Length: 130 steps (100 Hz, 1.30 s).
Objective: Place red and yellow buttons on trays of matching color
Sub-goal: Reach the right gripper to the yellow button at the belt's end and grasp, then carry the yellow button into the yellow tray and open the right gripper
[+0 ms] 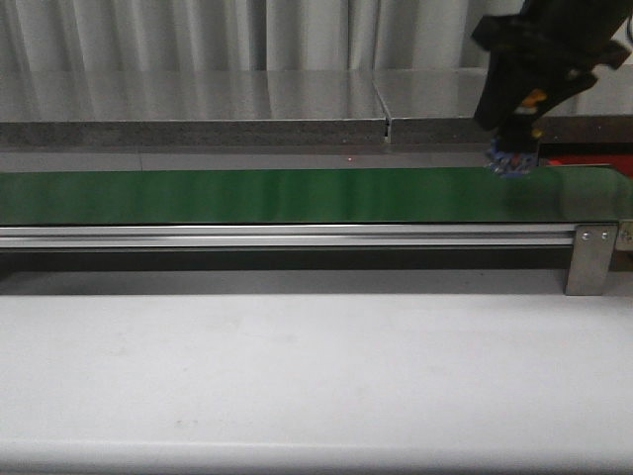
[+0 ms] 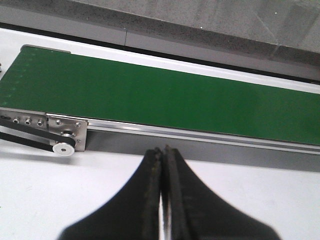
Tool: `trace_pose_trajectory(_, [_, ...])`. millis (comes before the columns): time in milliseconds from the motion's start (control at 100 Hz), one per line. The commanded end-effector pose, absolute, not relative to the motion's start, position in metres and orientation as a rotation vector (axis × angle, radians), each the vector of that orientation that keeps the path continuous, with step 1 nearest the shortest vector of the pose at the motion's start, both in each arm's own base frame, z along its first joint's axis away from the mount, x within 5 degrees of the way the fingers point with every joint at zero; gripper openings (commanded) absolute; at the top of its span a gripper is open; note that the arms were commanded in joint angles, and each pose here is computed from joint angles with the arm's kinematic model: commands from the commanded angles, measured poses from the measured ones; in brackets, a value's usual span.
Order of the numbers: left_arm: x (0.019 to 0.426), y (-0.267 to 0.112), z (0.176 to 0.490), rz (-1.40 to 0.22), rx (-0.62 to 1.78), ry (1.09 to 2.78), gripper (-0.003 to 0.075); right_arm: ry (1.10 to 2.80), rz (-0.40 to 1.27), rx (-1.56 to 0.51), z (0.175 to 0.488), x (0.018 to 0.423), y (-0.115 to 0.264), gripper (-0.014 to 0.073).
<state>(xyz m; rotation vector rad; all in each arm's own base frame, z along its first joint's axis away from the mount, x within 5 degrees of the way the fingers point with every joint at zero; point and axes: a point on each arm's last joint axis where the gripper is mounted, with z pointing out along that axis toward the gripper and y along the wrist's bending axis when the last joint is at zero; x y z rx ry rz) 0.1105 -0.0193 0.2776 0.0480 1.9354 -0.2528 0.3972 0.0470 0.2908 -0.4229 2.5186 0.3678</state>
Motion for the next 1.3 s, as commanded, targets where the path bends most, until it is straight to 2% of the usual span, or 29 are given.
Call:
trace_pose_trajectory(0, [0.113,-0.018,0.292,-0.253,0.018,1.845,-0.0019,2.405,0.285,-0.332,0.346,0.376,0.025,0.0206])
trace_pose_trajectory(270, [0.113,-0.018,0.292,-0.253,0.018,1.845,-0.0019,2.429,0.159,0.106,0.373,0.332,-0.067,0.0206])
trace_pose_trajectory(410, [0.113,-0.018,0.292,-0.253,0.018,1.845,-0.0019,2.407,0.1,0.333,0.366,0.315,-0.116,0.0206])
trace_pose_trajectory(570, [0.113,-0.018,0.292,-0.253,0.018,1.845,-0.0019,2.37,0.056,0.55,0.342,0.31,-0.16,0.0206])
trace_pose_trajectory(1030, [0.113,-0.018,0.292,-0.253,0.018,1.845,-0.0019,2.423,0.051,0.663,0.255,0.354,-0.198,0.0206])
trace_pose_trajectory(1290, [0.113,-0.018,0.292,-0.253,0.018,1.845,-0.0019,2.441,0.076,0.704,0.227,0.364,-0.204,0.0206])
